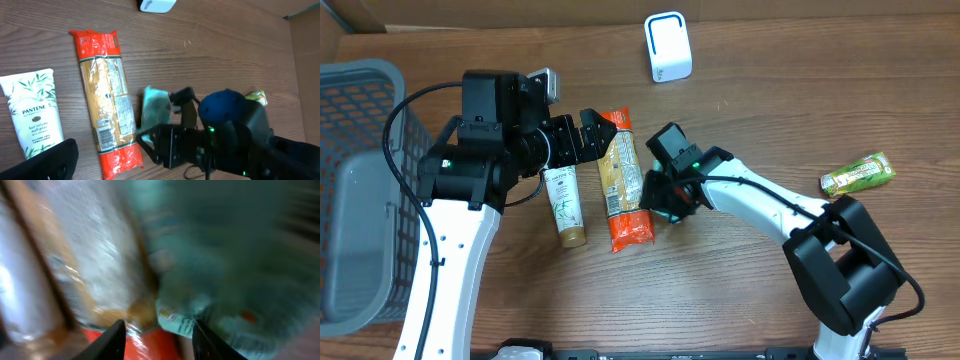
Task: Scan the item barcode
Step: 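Reach the right gripper to the mint-green packet and grasp it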
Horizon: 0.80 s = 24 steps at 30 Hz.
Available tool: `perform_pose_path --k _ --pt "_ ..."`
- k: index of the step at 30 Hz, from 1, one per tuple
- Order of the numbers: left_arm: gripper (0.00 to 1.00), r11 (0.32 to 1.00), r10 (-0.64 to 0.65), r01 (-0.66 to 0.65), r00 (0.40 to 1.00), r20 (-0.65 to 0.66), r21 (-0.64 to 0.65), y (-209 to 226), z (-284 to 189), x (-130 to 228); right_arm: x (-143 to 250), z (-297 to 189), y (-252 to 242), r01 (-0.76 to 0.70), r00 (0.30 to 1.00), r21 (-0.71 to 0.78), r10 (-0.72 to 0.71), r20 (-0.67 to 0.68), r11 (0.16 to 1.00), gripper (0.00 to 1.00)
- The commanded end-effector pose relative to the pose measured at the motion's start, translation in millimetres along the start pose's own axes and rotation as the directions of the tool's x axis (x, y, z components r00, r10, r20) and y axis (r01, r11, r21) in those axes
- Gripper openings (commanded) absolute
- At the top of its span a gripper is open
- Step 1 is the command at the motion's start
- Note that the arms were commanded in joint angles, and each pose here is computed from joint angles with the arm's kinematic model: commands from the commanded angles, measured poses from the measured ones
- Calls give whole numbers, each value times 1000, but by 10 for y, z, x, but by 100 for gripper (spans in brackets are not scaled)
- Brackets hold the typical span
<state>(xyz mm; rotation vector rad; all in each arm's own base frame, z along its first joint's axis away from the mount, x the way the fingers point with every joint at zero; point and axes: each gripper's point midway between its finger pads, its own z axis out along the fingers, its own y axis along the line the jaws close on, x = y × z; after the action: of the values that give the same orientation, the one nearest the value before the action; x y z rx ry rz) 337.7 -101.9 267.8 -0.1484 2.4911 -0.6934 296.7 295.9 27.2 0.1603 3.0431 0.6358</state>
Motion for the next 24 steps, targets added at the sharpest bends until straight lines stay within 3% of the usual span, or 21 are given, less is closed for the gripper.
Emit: perform_pose_path --k 1,7,17,20,24 --pt "100 999 28 -28 1000 8 20 -64 -19 -44 21 -33 -272 45 998 80 -41 -49 996 44" --pt "100 999 28 -28 1000 8 20 -65 -19 -45 -209 -321 -809 -8 996 169 22 -81 986 52" --pt "100 999 28 -28 1000 8 20 -65 -19 -45 -584 -626 -870 -37 995 -85 29 -96 996 69" --pt "100 999 28 -28 1000 8 20 -65 -19 -45 -688 -659 -934 72 995 -102 -78 -55 992 84" --pt "100 999 28 -28 1000 8 20 -65 -19 -45 -899 -674 -960 280 960 -84 -277 45 956 87"
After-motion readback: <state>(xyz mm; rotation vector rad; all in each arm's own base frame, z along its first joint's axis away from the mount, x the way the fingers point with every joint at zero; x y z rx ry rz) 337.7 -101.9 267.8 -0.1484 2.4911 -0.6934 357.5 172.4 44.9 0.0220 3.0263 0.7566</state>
